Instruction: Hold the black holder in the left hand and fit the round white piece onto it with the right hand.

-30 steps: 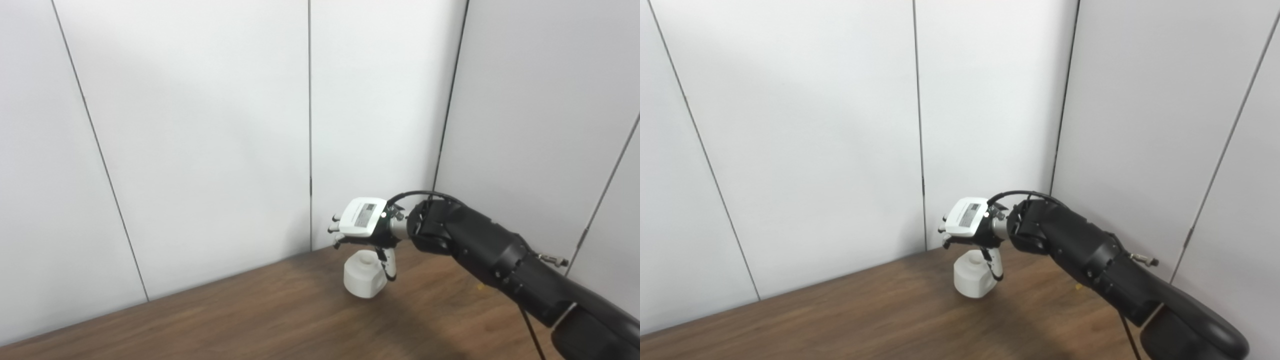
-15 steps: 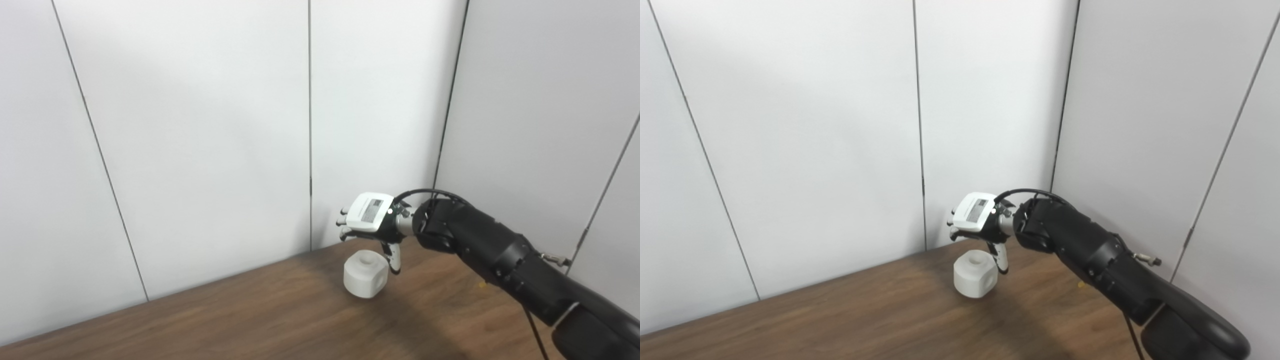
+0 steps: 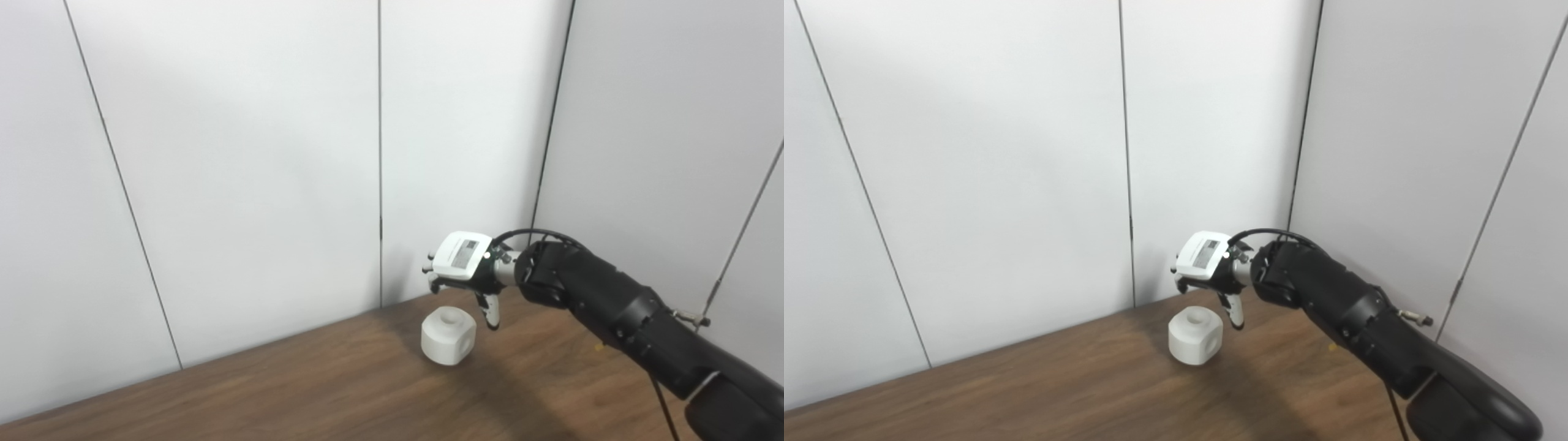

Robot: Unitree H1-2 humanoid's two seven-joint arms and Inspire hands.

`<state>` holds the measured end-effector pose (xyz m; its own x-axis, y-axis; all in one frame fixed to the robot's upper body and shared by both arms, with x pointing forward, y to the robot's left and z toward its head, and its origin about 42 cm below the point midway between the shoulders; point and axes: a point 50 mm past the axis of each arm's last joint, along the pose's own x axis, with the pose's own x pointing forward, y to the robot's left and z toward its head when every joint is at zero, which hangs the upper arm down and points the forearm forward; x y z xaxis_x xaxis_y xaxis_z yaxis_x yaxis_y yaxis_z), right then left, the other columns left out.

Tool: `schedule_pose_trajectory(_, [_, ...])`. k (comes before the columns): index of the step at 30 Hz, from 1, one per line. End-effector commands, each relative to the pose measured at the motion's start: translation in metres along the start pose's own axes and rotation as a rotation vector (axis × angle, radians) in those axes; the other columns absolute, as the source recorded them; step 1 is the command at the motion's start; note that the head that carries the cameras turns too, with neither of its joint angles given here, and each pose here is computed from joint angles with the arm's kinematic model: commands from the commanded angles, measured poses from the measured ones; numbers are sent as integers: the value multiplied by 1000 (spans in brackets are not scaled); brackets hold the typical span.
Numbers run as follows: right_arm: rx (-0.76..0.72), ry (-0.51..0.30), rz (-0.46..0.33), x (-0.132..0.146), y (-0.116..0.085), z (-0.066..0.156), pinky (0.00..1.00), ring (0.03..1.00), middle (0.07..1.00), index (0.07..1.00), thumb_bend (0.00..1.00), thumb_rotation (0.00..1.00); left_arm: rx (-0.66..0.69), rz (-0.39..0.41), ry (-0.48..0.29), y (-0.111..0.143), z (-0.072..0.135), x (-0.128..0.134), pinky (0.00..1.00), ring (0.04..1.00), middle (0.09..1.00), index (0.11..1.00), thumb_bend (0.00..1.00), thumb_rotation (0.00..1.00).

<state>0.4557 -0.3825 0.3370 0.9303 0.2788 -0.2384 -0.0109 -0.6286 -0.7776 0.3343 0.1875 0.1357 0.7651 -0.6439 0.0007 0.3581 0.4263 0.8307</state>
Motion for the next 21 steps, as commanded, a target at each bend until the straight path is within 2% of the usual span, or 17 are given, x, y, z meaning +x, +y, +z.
schedule_pose_trajectory(1, [-18,47,-80,-9,-20,-22,821,923,897,612,832,217,26,-1,-27,7,2,-3,1000,974,942,481,512,43])
schedule_pose_trajectory(2, [-16,46,-86,-9,-19,-22,826,925,895,552,681,184,25,0,-27,7,2,-3,1000,973,941,481,512,43])
schedule_pose_trajectory(3, [-14,45,-90,-9,-19,-22,831,926,893,509,574,159,25,0,-25,7,2,-3,1000,973,942,481,512,43])
schedule_pose_trajectory(4, [-12,45,-93,-9,-18,-23,835,927,893,498,549,153,24,0,-24,7,3,-3,1000,974,942,481,512,43])
schedule_pose_trajectory(13, [2,40,-128,-10,-15,-23,846,927,886,484,522,142,17,13,-25,7,1,-2,1000,966,936,481,512,43])
schedule_pose_trajectory(18, [36,47,-104,-10,-18,-19,871,948,911,494,522,149,23,10,-20,7,0,-3,1000,966,937,481,513,43])
schedule_pose_trajectory(19, [41,46,-100,-10,-19,-19,873,951,916,574,691,191,24,9,-20,7,0,-3,1000,966,938,481,513,43])
schedule_pose_trajectory(20, [51,49,-91,-10,-19,-17,874,953,919,623,796,217,23,9,-19,7,0,-4,1000,967,938,481,513,43])
schedule_pose_trajectory(21, [59,50,-85,-10,-20,-16,884,963,930,674,854,245,22,9,-18,7,0,-4,1000,967,938,481,512,43])
